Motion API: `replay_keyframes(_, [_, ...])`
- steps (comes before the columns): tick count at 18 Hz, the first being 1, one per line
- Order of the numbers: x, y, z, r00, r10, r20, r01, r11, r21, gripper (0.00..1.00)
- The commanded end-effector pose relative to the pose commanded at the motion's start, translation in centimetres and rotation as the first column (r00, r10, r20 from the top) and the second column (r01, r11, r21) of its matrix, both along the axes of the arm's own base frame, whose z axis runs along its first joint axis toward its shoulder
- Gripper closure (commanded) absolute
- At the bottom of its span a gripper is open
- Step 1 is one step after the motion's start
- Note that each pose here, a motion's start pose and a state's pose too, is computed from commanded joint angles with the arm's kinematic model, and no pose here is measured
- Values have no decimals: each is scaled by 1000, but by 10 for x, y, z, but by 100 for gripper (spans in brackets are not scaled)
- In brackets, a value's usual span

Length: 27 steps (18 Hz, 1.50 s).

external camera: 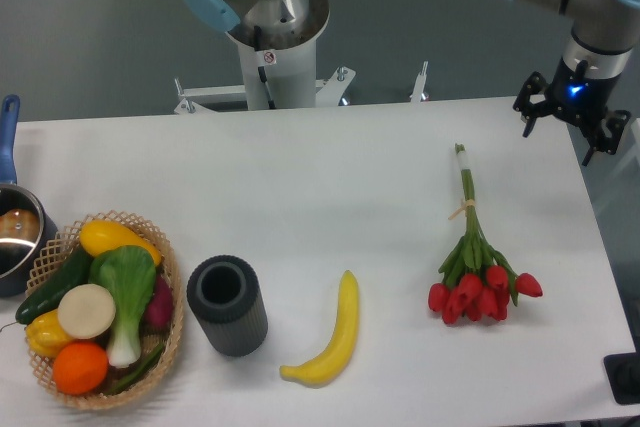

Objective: Pick up the flowers from the table
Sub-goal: 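Move the open gripper over the green stems of the red tulip bouquet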

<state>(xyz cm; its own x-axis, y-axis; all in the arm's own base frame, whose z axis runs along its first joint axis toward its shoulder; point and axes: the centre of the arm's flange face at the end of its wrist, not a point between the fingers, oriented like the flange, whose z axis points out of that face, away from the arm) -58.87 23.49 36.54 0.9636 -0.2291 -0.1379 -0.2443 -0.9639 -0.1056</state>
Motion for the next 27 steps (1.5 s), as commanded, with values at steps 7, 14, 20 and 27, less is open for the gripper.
replay_keyframes(7, [4,6,-5,1000,6,8,-6,1000,-1,0])
replay_keyframes(14, [15,17,-30,976,217,8,-217,971,99,0])
replay_keyframes(20, [35,27,-62,950,305,69,-311,944,109,0])
replay_keyframes(27, [50,61,-98,952,276,130,-288,955,78,0])
